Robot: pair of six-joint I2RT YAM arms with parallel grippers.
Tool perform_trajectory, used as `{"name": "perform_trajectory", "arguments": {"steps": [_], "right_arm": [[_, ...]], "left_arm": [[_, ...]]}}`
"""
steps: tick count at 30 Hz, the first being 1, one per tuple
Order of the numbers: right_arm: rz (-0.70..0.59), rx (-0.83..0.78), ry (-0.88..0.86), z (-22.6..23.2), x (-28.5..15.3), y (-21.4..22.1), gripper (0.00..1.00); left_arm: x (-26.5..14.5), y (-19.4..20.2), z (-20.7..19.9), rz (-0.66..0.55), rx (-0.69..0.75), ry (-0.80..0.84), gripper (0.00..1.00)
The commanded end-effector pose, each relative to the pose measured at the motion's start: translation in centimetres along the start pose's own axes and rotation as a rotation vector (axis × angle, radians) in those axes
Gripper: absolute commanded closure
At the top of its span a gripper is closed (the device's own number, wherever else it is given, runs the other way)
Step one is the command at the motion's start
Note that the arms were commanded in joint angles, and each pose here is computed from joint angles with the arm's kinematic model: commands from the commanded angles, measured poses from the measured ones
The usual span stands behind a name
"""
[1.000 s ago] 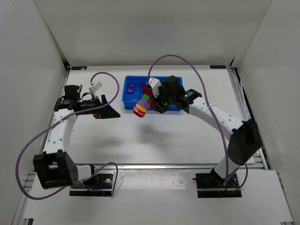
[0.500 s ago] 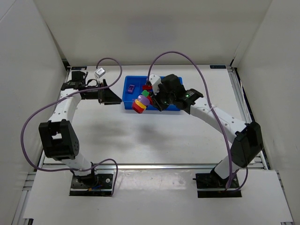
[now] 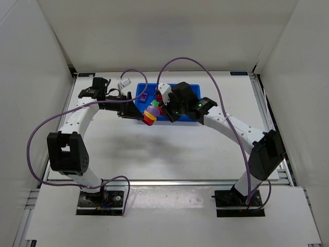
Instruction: Sort the legos into containers by color
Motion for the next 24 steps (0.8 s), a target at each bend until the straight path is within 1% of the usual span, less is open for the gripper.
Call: {"name": "perform_trajectory", "arguments": {"steps": [1, 7, 11, 20, 23, 24], "right_arm": [[-0.114, -0.041, 0.0, 0.3, -0.7, -2.7, 1.0], [-0.119, -0.049, -0.005, 0.5, -0.9, -2.8, 1.0], [-0.121, -0.047, -0.008, 0.5, -0.8, -2.8, 1.0], [-0.124, -0.048, -0.014, 0.5, -0.5, -3.0, 1.0], [-0.123, -0.047, -0.016, 0.6, -0.2, -3.0, 1.0], [-0.126, -0.046, -0.016, 0.6, -0.2, -3.1, 1.0]], "left_arm": [[0.1, -0.5, 0.5, 0.007, 0.029, -0.069, 0.1], [0.3, -1.0, 0.9, 0.005, 0.028, -0.072, 0.14], [0.3, -1.1, 0.8, 0.001, 0.035, -0.06, 0.22], [0.5, -1.0, 0.1, -0.016, 0.049, 0.07, 0.25], [0.6, -0.9, -0.2, -0.023, 0.049, 0.135, 0.28], [0.6, -0.9, -0.3, -0.025, 0.055, 0.148, 0.31]]}}
Point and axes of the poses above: each gripper's point midway between its finger pads, its own x axis out along the fingers, its own z axis along the line the jaws close on, y = z × x, the point moved 10 cm from there along -x, back along the fingers, and after that the axes turned 4 degrees about x, right-handed, at the moved point
